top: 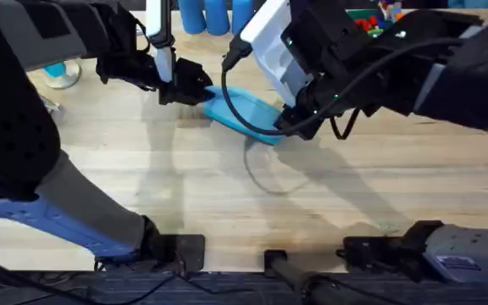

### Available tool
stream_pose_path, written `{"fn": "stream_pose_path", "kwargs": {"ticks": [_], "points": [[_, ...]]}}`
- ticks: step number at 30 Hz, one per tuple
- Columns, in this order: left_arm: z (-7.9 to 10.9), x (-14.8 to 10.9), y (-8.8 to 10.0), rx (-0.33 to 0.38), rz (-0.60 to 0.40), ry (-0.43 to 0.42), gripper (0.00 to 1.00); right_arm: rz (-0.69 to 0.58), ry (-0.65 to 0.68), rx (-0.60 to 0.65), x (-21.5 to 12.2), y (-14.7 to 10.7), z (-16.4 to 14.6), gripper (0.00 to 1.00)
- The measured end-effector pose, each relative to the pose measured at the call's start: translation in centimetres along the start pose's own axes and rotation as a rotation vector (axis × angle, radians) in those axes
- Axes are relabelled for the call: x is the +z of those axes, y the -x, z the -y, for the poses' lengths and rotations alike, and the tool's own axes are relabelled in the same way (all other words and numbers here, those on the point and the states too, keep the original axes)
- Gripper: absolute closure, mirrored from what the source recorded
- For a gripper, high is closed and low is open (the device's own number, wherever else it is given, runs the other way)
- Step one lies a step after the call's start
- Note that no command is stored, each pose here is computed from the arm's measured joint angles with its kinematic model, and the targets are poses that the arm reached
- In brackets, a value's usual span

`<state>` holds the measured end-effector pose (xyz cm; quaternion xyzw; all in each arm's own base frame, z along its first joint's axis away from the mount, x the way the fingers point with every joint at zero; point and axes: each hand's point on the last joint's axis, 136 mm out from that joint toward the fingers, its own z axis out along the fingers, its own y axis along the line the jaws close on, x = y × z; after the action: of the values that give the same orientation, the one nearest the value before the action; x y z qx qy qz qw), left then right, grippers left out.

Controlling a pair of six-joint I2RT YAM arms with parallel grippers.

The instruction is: Unzip the bag, pick up the pens from the table one at a time and place them inside, then zip the bag closed.

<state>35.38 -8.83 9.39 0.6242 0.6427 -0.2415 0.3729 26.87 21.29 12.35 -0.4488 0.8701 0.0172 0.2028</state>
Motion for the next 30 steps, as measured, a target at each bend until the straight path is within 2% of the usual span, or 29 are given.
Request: {"fn": "stream_pose_path", "kwargs": {"ticks": [2, 4, 6, 10, 16, 17, 19, 20, 24, 30], "points": [[0.0, 0.0, 0.0, 0.0, 0.0, 0.0, 0.958, -0.002, -0.003, -0.002, -0.3, 0.1, 0.1, 0.971], [0.0, 0.0, 0.0, 0.0, 0.003, 0.001, 0.958, 0.002, -0.012, -0.092, -0.9, 0.6, 0.4, 0.971], [0.0, 0.0, 0.0, 0.0, 0.003, 0.001, 0.958, 0.008, -0.018, -0.13, -0.9, 0.7, 0.5, 0.971], [-0.1, -0.1, -0.2, 0.002, -0.005, 0.006, 0.958, 0.07, -0.033, -0.165, -1.0, 2.3, 0.9, 0.971], [-0.6, -0.7, -1.1, -0.003, -0.032, 0.03, 0.958, 0.207, -0.048, -0.158, -1.4, 5.5, 1.4, 0.971], [-0.7, -0.8, -1.3, -0.001, -0.045, 0.033, 0.958, 0.252, -0.066, -0.152, -1.4, 6.7, 1.8, 0.971], [-0.7, -0.8, -1.4, -0.001, -0.05, 0.033, 0.958, 0.275, -0.077, -0.148, -1.4, 7.4, 2.1, 0.971], [-0.7, -0.8, -1.6, -0.001, -0.059, 0.034, 0.958, 0.331, -0.1, -0.134, -1.8, 8.7, 2.7, 0.971], [-0.8, -0.9, -1.7, -0.002, -0.068, 0.035, 0.958, 0.383, -0.112, -0.104, -2.3, 9.9, 3.0, 0.97], [-0.8, -0.9, -1.8, -0.002, -0.07, 0.035, 0.958, 0.393, -0.109, -0.075, -2.4, 10.0, 3.1, 0.97]]}}
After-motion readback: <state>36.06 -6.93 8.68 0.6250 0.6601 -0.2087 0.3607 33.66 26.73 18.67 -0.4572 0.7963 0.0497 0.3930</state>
